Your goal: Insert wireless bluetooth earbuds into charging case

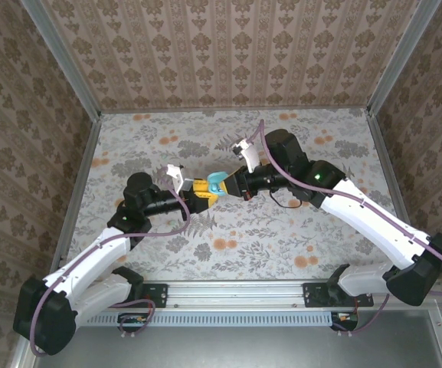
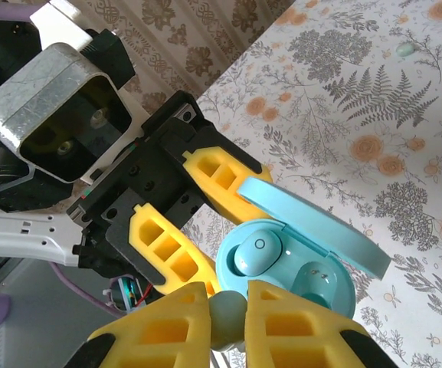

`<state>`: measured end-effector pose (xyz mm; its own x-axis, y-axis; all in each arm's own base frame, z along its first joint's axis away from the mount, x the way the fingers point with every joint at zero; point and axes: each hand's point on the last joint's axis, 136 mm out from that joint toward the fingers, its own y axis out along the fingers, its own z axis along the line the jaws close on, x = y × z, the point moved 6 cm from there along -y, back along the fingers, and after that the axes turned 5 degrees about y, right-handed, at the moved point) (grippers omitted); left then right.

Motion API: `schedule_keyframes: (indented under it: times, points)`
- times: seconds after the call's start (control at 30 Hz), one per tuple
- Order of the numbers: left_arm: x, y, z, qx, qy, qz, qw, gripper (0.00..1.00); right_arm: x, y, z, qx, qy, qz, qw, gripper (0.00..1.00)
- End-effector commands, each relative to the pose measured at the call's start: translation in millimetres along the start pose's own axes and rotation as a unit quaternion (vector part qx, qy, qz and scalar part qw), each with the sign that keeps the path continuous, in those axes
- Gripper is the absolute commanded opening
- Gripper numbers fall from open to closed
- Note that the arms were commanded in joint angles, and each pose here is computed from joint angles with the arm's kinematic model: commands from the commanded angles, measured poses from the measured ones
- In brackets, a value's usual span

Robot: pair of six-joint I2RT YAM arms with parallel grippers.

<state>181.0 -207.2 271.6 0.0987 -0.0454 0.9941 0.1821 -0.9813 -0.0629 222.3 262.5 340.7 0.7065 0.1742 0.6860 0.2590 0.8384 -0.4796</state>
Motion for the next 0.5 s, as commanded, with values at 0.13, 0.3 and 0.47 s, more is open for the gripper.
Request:
schedule_keyframes:
  times: [0.13, 0.3, 0.47]
  points:
    - [23, -3, -12, -0.031, 0.020, -0.028, 0.999, 0.10, -7, 11, -9, -0.003, 0.001, 0.014, 1.000, 0.13]
    - [24, -4, -14, -0.030, 0.025, -0.030, 0.999, 0.10, -13, 12, -16, -0.010, 0.010, 0.026, 1.000, 0.13]
    - [26, -4, -14, -0.032, 0.023, -0.030, 0.999, 0.10, -16, 11, -22, -0.016, 0.017, 0.032, 0.999, 0.13]
